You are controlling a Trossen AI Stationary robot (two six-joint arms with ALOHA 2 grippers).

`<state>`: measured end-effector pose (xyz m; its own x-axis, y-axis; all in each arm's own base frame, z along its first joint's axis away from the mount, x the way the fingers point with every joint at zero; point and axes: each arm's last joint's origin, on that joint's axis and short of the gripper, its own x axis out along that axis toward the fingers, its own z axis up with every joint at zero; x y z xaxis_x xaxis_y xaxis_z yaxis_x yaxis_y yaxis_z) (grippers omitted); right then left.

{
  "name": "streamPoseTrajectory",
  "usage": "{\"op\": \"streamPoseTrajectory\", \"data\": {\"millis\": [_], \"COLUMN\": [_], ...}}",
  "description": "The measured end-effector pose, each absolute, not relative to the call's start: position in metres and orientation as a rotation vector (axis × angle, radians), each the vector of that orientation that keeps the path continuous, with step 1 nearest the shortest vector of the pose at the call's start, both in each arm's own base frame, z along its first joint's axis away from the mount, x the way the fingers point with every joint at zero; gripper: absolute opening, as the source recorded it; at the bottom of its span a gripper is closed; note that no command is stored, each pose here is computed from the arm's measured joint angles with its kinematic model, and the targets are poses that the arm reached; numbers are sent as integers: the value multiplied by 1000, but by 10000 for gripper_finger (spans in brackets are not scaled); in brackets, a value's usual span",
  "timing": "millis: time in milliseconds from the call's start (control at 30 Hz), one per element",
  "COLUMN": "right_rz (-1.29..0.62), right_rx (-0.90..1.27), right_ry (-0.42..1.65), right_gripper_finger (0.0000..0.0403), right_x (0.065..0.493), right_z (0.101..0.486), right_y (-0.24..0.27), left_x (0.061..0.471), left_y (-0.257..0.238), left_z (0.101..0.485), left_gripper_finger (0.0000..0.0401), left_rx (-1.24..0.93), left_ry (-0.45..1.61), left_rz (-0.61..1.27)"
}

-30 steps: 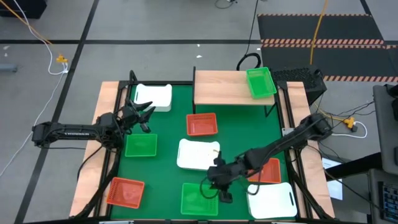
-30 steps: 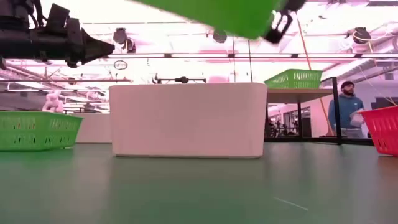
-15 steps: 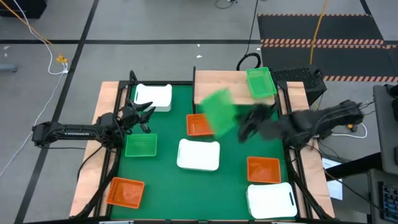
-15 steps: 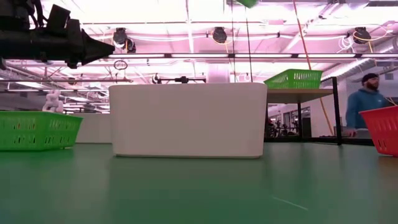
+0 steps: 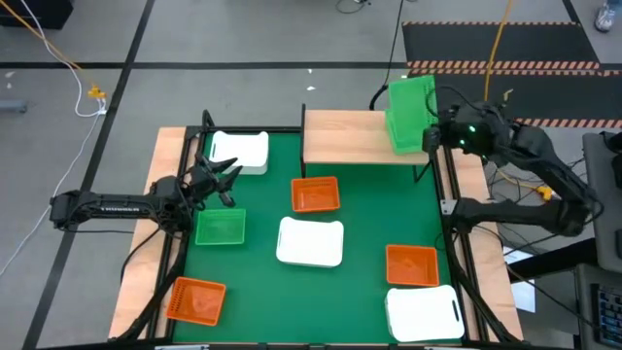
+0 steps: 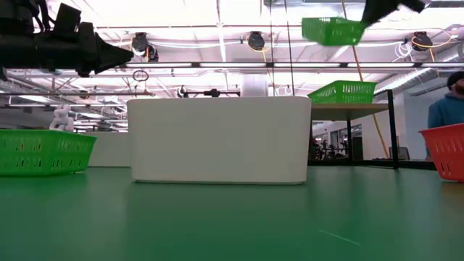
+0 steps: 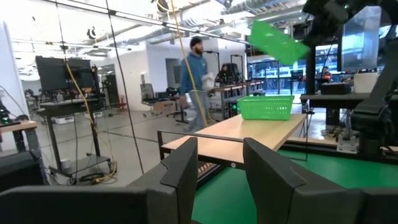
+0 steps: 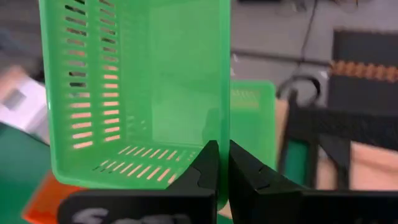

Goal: Stack baskets on shelf by color
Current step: Stack the bottom green bin on top of the green bin on the shelf

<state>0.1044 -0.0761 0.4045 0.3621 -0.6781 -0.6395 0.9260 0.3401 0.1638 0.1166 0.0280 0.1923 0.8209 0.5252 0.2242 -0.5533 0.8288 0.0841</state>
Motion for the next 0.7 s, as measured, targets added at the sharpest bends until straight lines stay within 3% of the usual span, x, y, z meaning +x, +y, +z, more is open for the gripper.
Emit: {"op": "streamPoseTrajectory", "data": {"millis": [400, 700], "right_rz": [-1106, -1129], "right_rx": [711, 792], "right_ry": [798, 886], "right_gripper_finger": [4, 4], "right_x": [116, 95], "right_z": [375, 368], "right_y": [-134, -149], "left_x": [117, 118], "left_y": [28, 28], "left_z": [189, 185], "left_gripper_finger": [131, 131], "left_rx": [140, 133], "left_ry": [-168, -120], "left_rz": [573, 569]}}
